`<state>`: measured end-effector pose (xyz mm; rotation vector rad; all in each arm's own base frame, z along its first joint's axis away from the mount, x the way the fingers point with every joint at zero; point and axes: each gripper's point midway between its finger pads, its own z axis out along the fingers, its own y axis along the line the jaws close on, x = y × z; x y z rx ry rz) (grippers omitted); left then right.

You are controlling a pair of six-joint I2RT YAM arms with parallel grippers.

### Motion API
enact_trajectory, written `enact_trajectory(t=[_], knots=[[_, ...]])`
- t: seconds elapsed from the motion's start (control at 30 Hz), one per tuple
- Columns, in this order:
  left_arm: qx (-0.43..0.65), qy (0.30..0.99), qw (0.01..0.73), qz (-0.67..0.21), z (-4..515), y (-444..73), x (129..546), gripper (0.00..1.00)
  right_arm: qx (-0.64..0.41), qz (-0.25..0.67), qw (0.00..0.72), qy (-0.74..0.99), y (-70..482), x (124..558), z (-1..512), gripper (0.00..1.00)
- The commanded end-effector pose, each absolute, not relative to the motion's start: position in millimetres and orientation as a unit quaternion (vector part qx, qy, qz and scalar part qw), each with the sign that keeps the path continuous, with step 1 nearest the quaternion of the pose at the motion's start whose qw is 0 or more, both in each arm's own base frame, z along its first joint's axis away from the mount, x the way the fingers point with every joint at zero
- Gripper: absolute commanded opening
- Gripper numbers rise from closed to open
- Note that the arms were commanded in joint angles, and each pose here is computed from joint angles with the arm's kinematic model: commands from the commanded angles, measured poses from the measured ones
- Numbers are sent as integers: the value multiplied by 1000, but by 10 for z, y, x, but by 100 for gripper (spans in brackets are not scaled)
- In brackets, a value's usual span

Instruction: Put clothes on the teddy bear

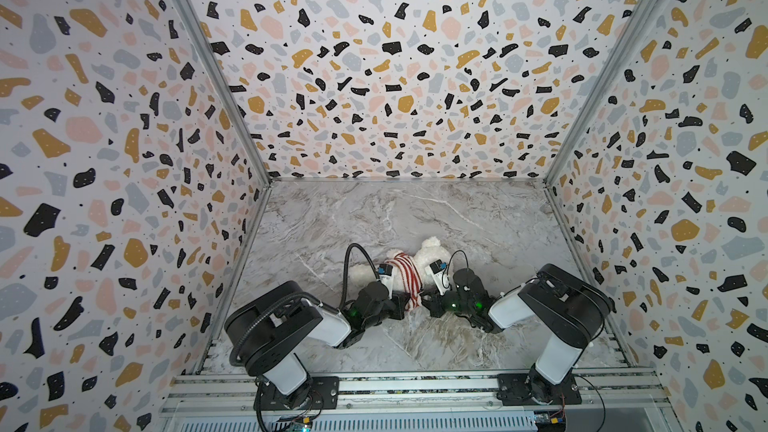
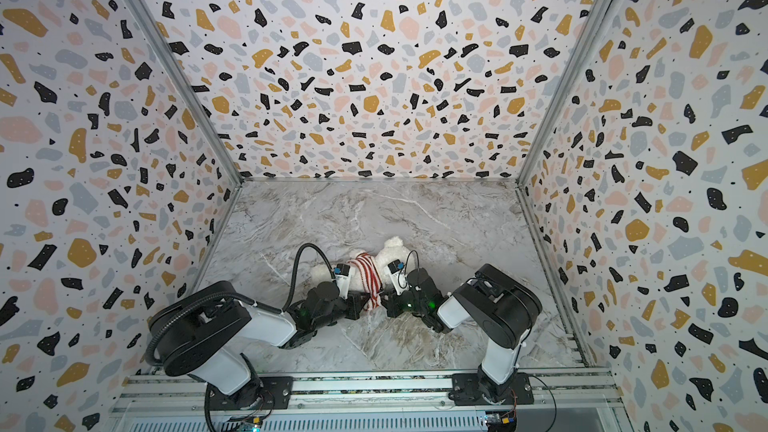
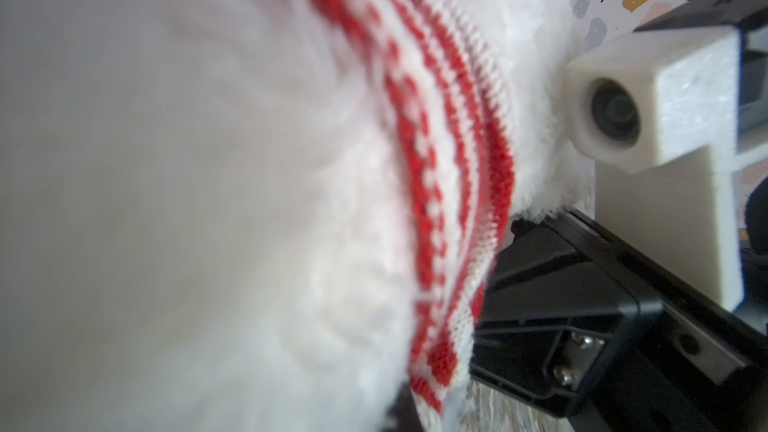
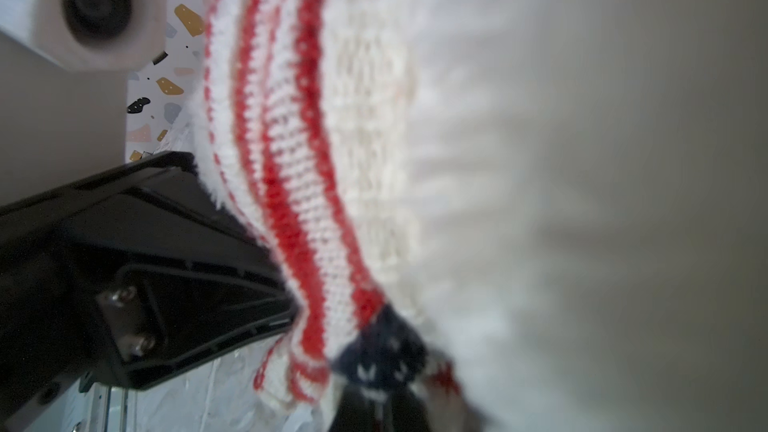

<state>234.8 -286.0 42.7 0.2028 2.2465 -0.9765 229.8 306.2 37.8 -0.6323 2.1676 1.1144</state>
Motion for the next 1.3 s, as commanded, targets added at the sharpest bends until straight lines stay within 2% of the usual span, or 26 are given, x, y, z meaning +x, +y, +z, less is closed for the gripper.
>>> enact_trajectory(t=[0.0,0.3,0.57,0.8,0.93,1.03,1.27], knots=[[87,883,319,-332,278,-2669,2272,0,-259,390,332,819,2967,2251,459,0],[79,884,344,-308,408,-2504,2365,0,-295,353,371,807,2853,2033,743,0],[82,885,350,-296,445,-2447,2395,0,-313,387,432,752,2775,1801,1263,0],[117,881,355,-289,501,-2495,2388,0,-289,410,446,741,2735,1783,1477,0],[130,891,354,-253,387,-2392,2381,0,-272,449,454,720,2774,1751,1735,0],[134,887,355,-261,404,-2418,2369,0,-264,468,458,708,2790,1735,1896,0],[157,886,354,-255,391,-2474,2326,0,-247,459,477,708,2706,1771,1980,0]])
